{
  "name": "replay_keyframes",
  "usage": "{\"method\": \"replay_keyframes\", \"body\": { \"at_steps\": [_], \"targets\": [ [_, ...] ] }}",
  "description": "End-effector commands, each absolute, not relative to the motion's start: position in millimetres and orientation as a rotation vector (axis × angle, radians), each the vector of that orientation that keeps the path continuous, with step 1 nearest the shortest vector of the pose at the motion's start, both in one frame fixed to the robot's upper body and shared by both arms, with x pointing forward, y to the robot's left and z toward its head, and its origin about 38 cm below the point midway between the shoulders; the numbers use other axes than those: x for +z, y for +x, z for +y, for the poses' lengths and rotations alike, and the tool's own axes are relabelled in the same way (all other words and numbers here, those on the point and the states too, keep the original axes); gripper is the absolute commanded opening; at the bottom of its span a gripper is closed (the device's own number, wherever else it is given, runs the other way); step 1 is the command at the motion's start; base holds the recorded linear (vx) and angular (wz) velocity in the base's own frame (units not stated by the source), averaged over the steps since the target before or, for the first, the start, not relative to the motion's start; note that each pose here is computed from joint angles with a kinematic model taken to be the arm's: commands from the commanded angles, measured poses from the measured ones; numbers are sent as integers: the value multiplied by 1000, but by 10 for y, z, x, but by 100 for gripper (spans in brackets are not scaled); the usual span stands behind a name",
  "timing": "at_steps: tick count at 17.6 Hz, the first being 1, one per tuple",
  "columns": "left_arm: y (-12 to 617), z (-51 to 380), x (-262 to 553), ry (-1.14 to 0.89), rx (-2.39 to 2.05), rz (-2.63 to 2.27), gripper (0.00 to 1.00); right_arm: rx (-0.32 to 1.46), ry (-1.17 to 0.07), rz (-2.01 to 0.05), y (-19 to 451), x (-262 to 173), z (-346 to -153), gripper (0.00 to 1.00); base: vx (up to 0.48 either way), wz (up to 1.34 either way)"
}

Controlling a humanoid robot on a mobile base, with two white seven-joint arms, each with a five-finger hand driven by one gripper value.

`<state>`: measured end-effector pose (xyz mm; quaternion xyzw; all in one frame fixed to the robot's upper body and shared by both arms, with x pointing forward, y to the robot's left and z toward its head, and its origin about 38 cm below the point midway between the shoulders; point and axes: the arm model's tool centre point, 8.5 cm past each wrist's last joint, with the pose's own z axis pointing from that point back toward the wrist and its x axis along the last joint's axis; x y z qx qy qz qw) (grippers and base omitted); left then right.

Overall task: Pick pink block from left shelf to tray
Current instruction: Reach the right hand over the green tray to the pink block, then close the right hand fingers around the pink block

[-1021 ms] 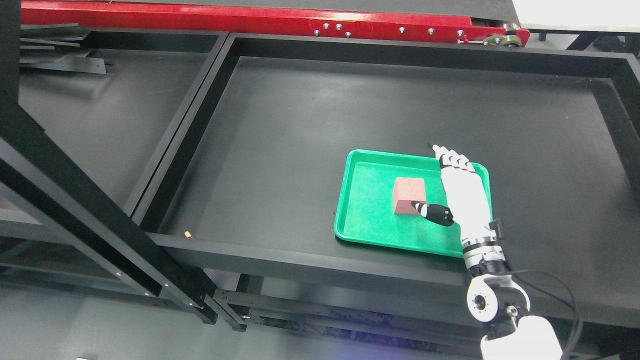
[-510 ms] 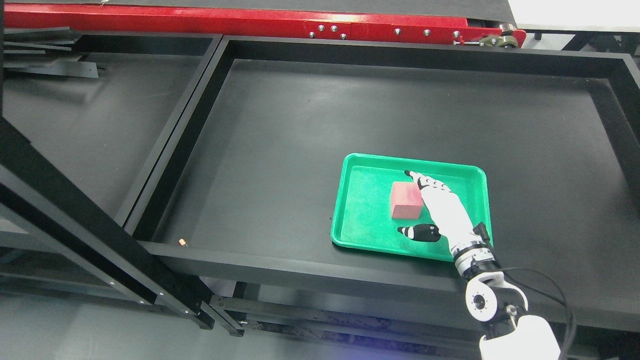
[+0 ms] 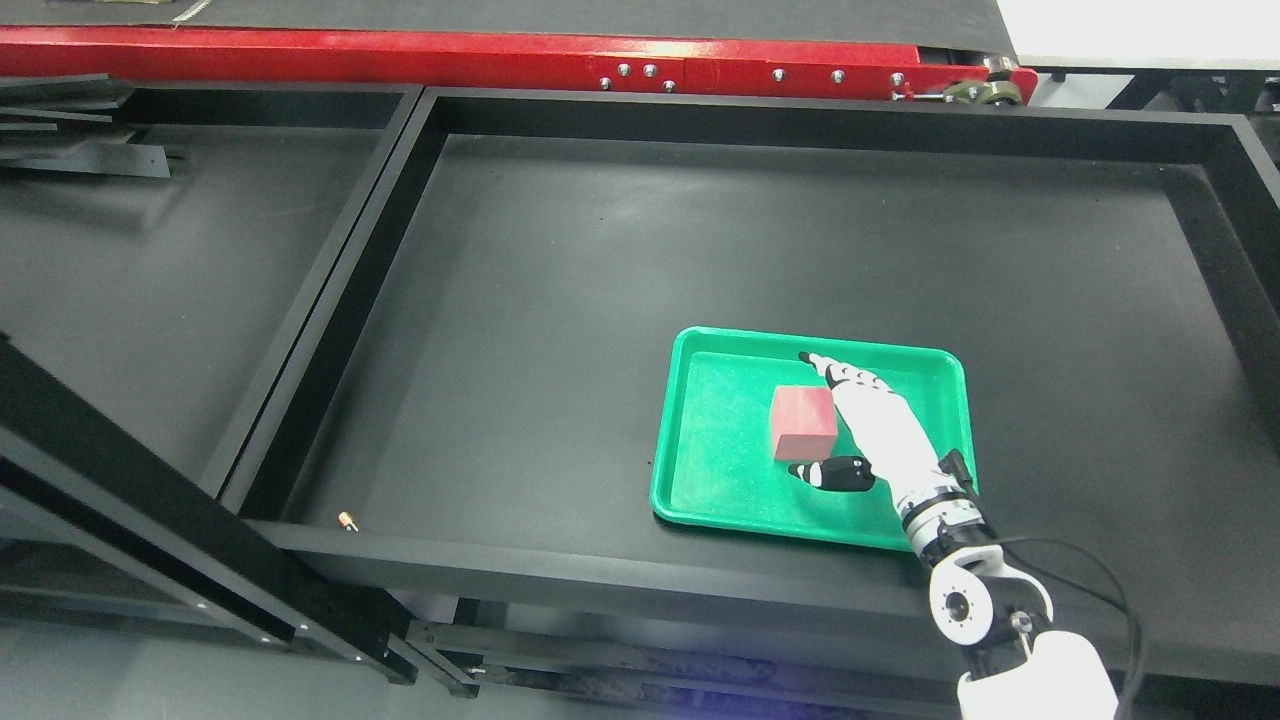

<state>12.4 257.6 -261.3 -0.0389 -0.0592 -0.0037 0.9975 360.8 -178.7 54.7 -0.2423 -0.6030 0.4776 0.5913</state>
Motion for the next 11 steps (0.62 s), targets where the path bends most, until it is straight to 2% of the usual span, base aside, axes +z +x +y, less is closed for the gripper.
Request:
{"method": "replay_keyframes", "body": {
  "at_steps": [1, 11],
  "targets": [
    [55, 2681, -2609, -63, -8, -115, 100, 1132, -570, -1383, 3672, 500, -1844, 99, 68, -30],
    [55, 2681, -2609, -63, -8, -115, 100, 1163, -532, -1334, 3703, 380, -1805, 99, 35, -2]
  ]
}}
